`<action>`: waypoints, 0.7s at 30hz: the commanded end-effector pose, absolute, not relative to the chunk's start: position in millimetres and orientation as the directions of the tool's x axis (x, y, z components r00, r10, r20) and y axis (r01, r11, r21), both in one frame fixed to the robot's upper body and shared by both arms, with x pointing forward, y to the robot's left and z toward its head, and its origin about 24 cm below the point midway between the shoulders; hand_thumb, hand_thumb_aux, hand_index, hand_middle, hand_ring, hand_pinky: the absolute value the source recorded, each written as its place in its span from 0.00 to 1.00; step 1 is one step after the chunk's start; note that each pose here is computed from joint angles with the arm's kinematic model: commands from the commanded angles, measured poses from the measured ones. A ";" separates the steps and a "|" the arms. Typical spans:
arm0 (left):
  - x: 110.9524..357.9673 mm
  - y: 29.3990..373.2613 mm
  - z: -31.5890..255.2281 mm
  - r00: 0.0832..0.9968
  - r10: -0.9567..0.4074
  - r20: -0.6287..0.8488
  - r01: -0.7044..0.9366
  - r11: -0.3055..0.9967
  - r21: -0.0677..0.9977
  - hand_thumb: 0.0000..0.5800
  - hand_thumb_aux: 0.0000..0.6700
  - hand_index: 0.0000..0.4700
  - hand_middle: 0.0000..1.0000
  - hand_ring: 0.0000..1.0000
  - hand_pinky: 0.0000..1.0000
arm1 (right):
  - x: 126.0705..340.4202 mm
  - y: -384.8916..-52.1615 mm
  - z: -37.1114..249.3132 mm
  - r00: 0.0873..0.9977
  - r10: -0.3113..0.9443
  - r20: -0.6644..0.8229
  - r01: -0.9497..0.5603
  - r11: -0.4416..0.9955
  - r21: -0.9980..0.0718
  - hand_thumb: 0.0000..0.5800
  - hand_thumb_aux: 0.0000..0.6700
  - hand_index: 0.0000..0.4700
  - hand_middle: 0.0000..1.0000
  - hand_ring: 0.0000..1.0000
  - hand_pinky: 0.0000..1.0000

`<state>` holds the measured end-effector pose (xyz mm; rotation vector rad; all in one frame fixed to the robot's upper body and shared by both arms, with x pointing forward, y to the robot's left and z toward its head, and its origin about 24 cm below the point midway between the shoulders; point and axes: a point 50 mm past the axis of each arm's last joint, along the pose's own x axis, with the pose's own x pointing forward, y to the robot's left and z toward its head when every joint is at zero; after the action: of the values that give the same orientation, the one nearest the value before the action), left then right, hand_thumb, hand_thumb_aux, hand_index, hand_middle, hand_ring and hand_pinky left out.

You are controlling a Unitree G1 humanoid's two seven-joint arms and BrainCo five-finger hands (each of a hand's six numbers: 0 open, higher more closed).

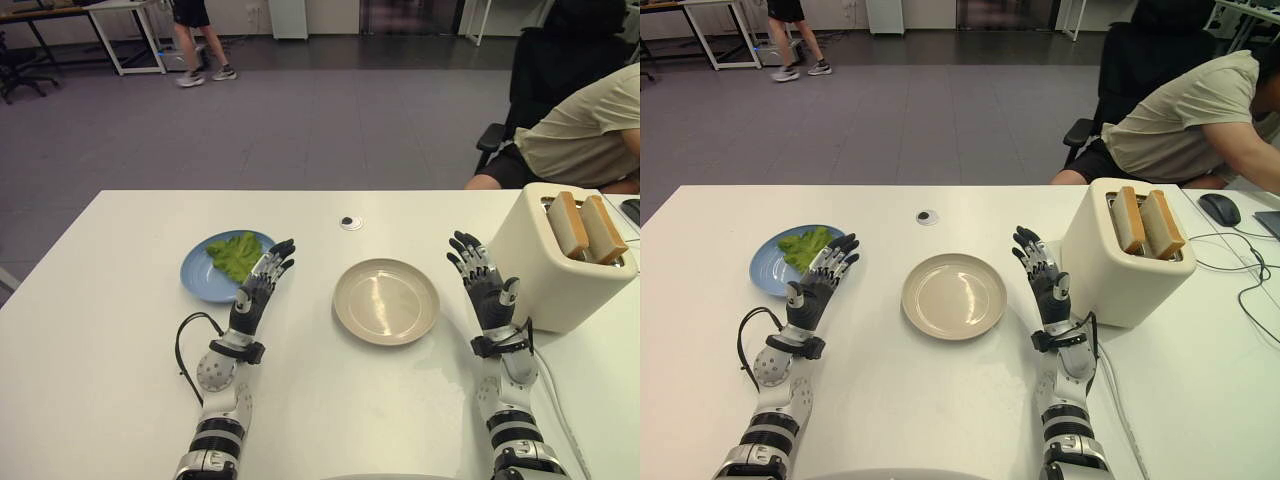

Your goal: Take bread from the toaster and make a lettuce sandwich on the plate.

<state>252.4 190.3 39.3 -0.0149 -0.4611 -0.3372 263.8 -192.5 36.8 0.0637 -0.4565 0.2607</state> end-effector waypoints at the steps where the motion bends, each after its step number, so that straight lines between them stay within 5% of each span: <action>1: 254.9 190.1 39.9 0.841 -0.324 0.434 0.326 0.942 0.072 0.00 0.00 0.00 0.00 0.00 0.00 | 262.4 -193.1 33.2 0.872 0.247 0.422 -0.267 0.964 -0.013 0.00 0.00 0.00 0.00 0.00 0.00; 13: 255.0 188.5 39.5 0.835 -0.337 0.435 0.338 0.938 0.079 0.00 0.00 0.00 0.00 0.00 0.00 | 257.3 -184.3 40.2 0.830 0.313 0.460 -0.325 0.944 -0.056 0.00 0.00 0.00 0.00 0.00 0.00; 17: 254.6 183.8 40.0 0.827 -0.354 0.438 0.353 0.932 0.086 0.00 0.00 0.00 0.00 0.00 0.00 | 239.5 -197.9 105.4 0.674 0.344 0.654 -0.311 0.935 -0.171 0.00 0.00 0.00 0.00 0.00 0.00; 21: 252.9 181.2 40.2 0.824 -0.358 0.440 0.356 0.930 0.090 0.00 0.00 0.00 0.00 0.00 0.00 | 226.1 -247.4 174.3 0.645 0.248 0.722 0.009 0.943 -0.332 0.00 0.00 0.00 0.00 0.00 0.00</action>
<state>253.5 184.8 39.7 -0.0126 -0.4716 -0.3569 231.2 -222.3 149.4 -0.1658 -0.8552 0.2637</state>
